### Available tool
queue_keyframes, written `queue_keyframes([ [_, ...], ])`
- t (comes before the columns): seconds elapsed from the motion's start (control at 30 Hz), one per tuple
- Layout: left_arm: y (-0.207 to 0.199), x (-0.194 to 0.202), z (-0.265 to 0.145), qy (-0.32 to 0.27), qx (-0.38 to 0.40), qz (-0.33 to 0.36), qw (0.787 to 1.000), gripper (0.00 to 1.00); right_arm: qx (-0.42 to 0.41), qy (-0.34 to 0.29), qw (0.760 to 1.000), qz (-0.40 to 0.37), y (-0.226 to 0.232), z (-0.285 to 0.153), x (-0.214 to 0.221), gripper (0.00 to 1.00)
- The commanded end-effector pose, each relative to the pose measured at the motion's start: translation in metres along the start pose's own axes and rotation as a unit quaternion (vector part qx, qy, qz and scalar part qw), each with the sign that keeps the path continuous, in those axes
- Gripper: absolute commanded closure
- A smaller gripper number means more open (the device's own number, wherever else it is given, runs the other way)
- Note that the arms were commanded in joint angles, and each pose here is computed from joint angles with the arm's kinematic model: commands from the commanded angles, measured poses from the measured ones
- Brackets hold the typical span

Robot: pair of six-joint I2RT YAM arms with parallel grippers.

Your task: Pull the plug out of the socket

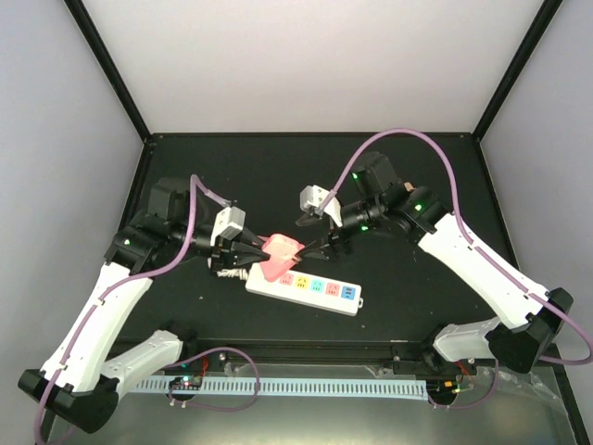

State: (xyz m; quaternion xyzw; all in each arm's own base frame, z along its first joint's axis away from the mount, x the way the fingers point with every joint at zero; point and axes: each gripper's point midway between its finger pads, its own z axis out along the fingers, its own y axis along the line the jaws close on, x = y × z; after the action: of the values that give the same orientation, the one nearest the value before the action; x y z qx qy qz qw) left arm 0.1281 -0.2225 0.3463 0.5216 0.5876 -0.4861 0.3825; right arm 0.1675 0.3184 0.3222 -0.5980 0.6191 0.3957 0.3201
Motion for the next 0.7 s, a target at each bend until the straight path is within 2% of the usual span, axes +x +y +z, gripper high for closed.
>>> queue_keyframes([
  [0.0, 0.0, -0.009, -0.002, -0.018, 0.006, 0.011, 1.0, 0.98, -0.033, -0.022, 0.999, -0.015, 0.014, 0.0, -0.018, 0.18],
  [0.33, 0.013, -0.002, 0.0, -0.007, -0.015, 0.007, 1.0, 0.98, -0.034, -0.019, 0.999, -0.018, 0.017, 0.002, -0.024, 0.18],
  [0.67, 0.011, -0.001, 0.002, -0.01, -0.002, -0.001, 1.0, 0.98, 0.013, -0.015, 1.0, -0.003, -0.007, 0.008, -0.028, 0.26],
])
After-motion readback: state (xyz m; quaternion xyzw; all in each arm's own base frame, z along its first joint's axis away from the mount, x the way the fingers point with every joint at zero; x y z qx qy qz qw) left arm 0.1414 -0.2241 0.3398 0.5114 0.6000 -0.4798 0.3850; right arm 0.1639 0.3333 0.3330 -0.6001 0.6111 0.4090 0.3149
